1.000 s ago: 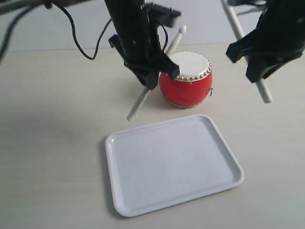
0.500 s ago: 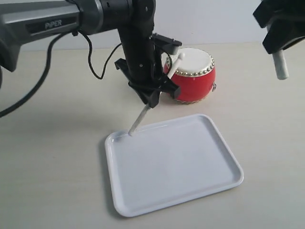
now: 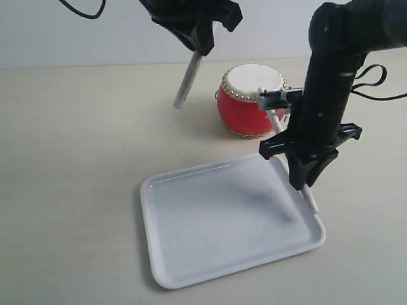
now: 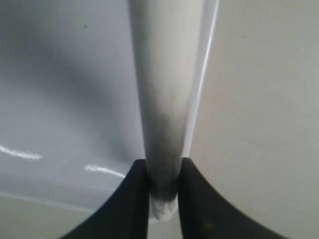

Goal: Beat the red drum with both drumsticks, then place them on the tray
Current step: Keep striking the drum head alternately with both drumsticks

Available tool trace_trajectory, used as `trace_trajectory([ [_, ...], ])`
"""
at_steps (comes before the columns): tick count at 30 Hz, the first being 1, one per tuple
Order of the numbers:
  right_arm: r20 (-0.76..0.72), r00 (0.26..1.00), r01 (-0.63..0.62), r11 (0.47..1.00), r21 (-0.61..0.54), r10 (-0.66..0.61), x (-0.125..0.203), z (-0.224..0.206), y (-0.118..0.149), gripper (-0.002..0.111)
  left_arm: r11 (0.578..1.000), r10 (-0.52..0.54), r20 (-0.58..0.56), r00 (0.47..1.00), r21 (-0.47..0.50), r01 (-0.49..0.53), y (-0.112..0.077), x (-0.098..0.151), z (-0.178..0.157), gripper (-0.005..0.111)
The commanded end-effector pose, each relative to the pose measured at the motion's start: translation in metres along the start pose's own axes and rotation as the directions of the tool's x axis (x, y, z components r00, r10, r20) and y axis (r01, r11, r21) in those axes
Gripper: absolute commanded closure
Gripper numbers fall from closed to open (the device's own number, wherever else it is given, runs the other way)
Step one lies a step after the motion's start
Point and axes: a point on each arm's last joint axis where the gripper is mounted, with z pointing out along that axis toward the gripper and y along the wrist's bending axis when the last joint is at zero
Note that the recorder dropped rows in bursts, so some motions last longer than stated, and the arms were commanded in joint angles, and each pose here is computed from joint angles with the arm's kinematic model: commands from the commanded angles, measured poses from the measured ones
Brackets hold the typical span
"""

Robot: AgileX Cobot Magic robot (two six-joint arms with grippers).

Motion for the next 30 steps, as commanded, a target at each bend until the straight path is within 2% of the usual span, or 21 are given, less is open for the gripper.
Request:
trace_trajectory([
  [1,0.047,0.999,0.018,1.000,0.001,-0.018,0.005,-0.018,0.004,0.108,1.000,0.002,0.001,1.000,0.006,-0.002,-0.002,0.002,-0.002,0.107],
  [4,0.175,0.983,0.043,0.999,0.028,-0.048,0.029,-0.066,0.011,0.108,1.000,0.022,-0.088,0.996,0.016,-0.021,0.001,0.012,0.029,0.107],
  [9,0.463,0.882,0.066,0.995,0.071,-0.091,0.095,-0.152,0.027,0.108,0.998,0.051,-0.285,0.957,0.048,-0.039,0.010,0.028,0.126,0.107],
  [13,0.572,0.813,0.075,0.993,0.086,-0.111,0.131,-0.182,0.034,0.108,0.998,0.048,-0.319,0.946,0.052,-0.033,0.014,0.028,0.168,0.107],
  [15,0.599,0.792,0.078,0.993,0.091,-0.117,0.141,-0.189,0.036,0.108,0.999,0.037,-0.316,0.948,0.048,-0.023,0.015,0.025,0.178,0.107],
  [19,0.619,0.776,0.078,0.992,0.098,-0.122,0.149,-0.194,0.037,0.108,0.999,0.021,-0.301,0.953,0.045,-0.008,0.015,0.021,0.177,0.107],
  [23,0.587,0.801,0.075,0.993,0.095,-0.117,0.137,-0.186,0.035,0.108,0.999,0.009,-0.267,0.964,0.038,0.001,0.014,0.015,0.159,0.107],
  [27,0.510,0.854,0.070,0.994,0.078,-0.100,0.110,-0.165,0.030,0.108,0.999,-0.021,-0.203,0.979,0.025,0.026,0.011,0.005,0.127,0.107],
  [30,0.440,0.894,0.058,0.996,0.066,-0.081,0.077,-0.138,0.024,0.108,1.000,-0.021,-0.134,0.991,0.019,0.024,0.008,-0.004,0.093,0.107],
])
